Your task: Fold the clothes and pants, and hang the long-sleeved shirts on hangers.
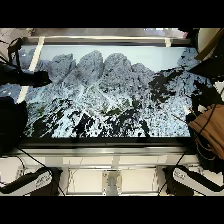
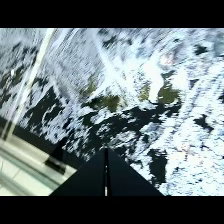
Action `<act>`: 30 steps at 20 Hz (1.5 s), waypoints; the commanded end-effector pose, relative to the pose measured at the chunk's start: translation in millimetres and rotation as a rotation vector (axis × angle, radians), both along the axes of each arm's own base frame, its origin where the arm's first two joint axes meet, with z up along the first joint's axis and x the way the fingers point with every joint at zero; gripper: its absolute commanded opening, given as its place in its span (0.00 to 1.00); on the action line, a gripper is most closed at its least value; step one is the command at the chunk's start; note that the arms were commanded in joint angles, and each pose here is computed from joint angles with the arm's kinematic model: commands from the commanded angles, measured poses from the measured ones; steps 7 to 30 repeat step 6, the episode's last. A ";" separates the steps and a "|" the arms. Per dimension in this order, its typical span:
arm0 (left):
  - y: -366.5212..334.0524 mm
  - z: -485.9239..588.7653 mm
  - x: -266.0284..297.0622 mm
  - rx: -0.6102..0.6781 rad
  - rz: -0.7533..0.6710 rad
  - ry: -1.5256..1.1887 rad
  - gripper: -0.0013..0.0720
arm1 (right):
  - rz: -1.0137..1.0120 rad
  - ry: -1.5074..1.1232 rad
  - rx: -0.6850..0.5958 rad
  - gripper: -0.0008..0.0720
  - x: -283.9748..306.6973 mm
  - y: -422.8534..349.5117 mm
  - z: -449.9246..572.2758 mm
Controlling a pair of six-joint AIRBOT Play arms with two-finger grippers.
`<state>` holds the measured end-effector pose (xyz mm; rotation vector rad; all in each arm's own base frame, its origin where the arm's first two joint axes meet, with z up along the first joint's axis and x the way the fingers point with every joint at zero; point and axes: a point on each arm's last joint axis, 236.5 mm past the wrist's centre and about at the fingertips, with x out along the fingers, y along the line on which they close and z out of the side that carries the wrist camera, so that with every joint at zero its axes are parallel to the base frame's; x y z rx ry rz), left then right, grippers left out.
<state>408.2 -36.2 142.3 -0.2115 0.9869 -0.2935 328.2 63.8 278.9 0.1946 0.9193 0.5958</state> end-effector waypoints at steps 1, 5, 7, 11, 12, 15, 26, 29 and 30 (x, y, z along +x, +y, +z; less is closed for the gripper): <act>-1.3 0.1 -0.6 -0.005 -0.003 0.002 0.04 | 0.137 0.020 -0.018 0.06 -14.9 51.0 -3.3; -1.3 0.1 -0.6 -0.005 -0.003 0.002 0.04 | 0.187 0.019 -0.018 0.06 -21.1 66.6 -3.1; -1.3 0.1 -0.6 -0.005 -0.003 0.002 0.04 | 0.187 0.019 -0.018 0.06 -21.0 66.6 -3.2; -1.3 0.1 -0.6 -0.005 -0.003 0.002 0.04 | 0.187 0.019 -0.018 0.06 -21.0 66.6 -3.2; -1.3 0.1 -0.6 -0.005 -0.003 0.002 0.04 | 0.187 0.019 -0.018 0.06 -21.0 66.6 -3.2; -1.3 0.1 -0.6 -0.005 -0.003 0.002 0.04 | 0.187 0.019 -0.018 0.06 -21.0 66.6 -3.2; -1.3 0.1 -0.6 -0.005 -0.003 0.002 0.04 | 0.187 0.019 -0.018 0.06 -21.0 66.6 -3.2; -1.3 0.1 -0.6 -0.005 -0.003 0.002 0.04 | 0.187 0.019 -0.018 0.06 -21.0 66.6 -3.2; -1.3 0.1 -0.6 -0.005 -0.003 0.002 0.04 | 0.187 0.019 -0.018 0.06 -21.0 66.6 -3.2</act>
